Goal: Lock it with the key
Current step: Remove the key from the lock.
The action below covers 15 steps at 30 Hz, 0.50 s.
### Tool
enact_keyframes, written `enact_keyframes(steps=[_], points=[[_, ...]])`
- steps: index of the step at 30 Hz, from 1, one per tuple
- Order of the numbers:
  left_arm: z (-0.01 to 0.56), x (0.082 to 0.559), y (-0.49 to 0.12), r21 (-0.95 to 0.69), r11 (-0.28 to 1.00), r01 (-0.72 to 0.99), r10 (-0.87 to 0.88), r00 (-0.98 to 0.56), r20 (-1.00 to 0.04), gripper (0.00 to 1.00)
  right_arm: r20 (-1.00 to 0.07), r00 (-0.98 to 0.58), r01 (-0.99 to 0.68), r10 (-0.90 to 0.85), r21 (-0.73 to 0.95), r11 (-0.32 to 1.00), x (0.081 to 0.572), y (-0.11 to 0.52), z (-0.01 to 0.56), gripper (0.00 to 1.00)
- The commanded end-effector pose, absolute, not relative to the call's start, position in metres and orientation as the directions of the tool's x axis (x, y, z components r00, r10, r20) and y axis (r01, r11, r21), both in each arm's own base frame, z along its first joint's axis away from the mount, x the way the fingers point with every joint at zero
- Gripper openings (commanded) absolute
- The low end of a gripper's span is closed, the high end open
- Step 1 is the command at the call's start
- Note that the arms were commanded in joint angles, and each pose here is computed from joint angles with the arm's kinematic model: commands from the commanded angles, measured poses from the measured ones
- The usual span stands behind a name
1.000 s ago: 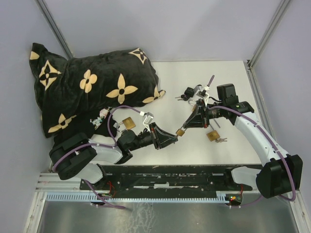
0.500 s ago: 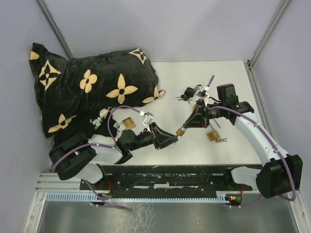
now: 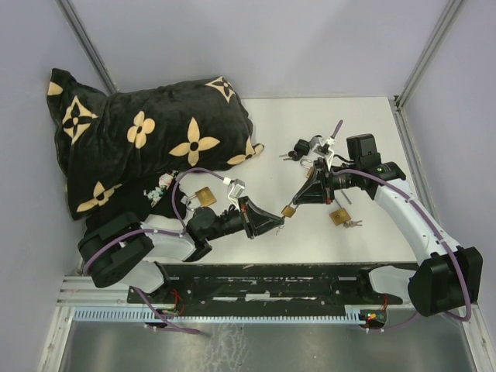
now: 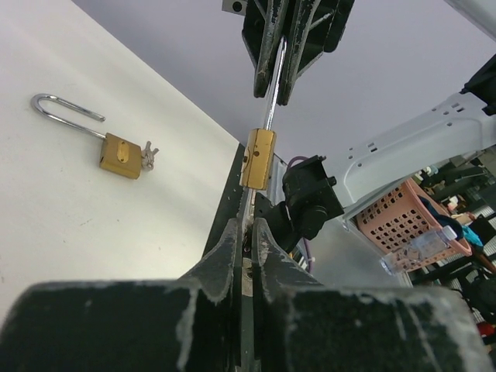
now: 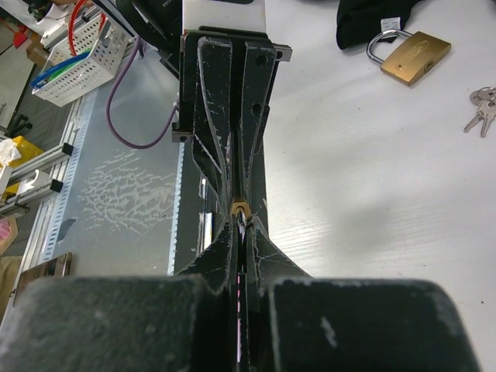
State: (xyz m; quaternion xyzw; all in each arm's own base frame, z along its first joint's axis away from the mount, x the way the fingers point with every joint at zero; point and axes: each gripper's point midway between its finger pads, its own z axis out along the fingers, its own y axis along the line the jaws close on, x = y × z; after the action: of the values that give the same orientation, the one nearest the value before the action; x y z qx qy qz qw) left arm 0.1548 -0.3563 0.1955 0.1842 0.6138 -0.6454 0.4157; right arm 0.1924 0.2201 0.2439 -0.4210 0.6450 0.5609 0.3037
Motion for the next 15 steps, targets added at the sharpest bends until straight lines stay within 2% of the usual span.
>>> enact_keyframes(steps=[1,8,15], points=[[0.205,0.152,-0.354,-0.59,0.085,0.803,-0.33,-0.536,-0.777,0.03,-0.887,-0.422,-0.902,-0.186,0.431,-0.009,0.193,0.221,0.252,0.02],[0.171,0.146,-0.335,-0.59,0.171,0.789,-0.262,-0.541,-0.799,0.03,-0.889,-0.426,-0.902,-0.166,0.432,0.004,0.198,0.216,0.257,0.02],[0.168,0.136,-0.321,-0.558,0.174,0.811,-0.253,-0.511,-0.822,0.03,-0.873,-0.465,-0.882,-0.145,0.471,-0.005,0.202,0.216,0.256,0.02]])
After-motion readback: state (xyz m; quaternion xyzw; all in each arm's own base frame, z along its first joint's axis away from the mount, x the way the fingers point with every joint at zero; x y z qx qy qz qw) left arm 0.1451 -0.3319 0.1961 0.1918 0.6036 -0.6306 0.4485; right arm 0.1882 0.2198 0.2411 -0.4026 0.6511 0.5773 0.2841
